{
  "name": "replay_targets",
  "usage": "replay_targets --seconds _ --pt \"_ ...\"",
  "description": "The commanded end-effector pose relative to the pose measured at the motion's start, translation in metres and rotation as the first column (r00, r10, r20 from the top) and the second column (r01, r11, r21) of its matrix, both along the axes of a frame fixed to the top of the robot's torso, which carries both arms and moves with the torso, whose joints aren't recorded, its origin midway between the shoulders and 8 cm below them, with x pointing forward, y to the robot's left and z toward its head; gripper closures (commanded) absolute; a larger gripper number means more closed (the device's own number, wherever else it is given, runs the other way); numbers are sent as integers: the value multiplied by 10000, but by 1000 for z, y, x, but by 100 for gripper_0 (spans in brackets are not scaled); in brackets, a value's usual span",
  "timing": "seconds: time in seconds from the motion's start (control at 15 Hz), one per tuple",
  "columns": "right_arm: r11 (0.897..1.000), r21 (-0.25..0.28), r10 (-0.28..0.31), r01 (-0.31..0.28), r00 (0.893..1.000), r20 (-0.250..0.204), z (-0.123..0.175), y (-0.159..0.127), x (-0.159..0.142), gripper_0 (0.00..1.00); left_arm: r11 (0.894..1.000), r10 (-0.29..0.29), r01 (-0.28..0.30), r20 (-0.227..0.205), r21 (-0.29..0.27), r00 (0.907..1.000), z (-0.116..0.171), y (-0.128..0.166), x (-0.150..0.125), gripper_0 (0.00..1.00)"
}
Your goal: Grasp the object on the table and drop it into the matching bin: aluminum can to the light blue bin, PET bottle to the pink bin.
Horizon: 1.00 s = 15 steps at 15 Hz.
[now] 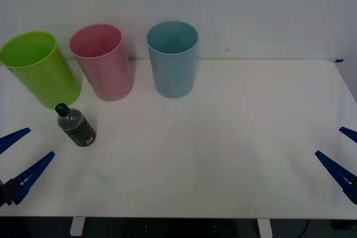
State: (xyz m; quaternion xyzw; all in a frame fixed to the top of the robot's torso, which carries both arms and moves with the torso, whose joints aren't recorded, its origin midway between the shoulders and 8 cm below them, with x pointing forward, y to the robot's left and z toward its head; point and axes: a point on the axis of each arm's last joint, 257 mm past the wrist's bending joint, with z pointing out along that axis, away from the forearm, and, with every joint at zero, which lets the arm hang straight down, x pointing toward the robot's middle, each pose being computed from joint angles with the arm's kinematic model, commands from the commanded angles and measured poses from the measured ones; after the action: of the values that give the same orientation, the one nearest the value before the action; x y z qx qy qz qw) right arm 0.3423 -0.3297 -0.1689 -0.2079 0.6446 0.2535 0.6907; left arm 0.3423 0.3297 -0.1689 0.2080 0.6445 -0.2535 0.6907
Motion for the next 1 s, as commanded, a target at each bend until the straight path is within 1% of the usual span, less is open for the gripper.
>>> replay_targets --seconds 0.07,0.13,0.2,0.33,0.4,0.47,0.53,0.6,0.67,0.8,1.0 --pt "10000 0 0 0 10000 0 0 0 0 0 10000 0 0 0 0 10000 0 0 0 0" --pt "10000 0 0 0 10000 0 0 0 0 0 9996 48 -44 134 -280 9999 3 -4 5 0" --pt "10000 0 0 0 10000 0 0 0 0 0 9994 -37 46 264 -337 9996 11 -6 7 0" --pt "10000 0 0 0 10000 0 0 0 0 0 9988 -188 196 185 -441 9997 15 -8 8 0" --pt "10000 0 0 0 10000 0 0 0 0 0 9992 -124 128 123 -376 9998 15 -4 10 0" --pt "10000 0 0 0 10000 0 0 0 0 0 9994 -119 120 26 -339 9999 14 -2 10 0" --pt "10000 0 0 0 10000 0 0 0 0 0 9998 -53 51 -140 -189 9999 8 1 10 0" --pt "10000 0 0 0 10000 0 0 0 0 0 9998 103 -97 -362 157 9993 -1 6 10 0" --pt "10000 0 0 0 10000 0 0 0 0 0 9993 211 -196 -499 307 9985 -7 9 10 0" --pt "10000 0 0 0 10000 0 0 0 0 0 9987 432 -414 -643 300 9970 -14 15 11 0" --pt "10000 0 0 0 10000 0 0 0 0 0 9954 872 -831 -949 468 9917 -28 26 7 0"
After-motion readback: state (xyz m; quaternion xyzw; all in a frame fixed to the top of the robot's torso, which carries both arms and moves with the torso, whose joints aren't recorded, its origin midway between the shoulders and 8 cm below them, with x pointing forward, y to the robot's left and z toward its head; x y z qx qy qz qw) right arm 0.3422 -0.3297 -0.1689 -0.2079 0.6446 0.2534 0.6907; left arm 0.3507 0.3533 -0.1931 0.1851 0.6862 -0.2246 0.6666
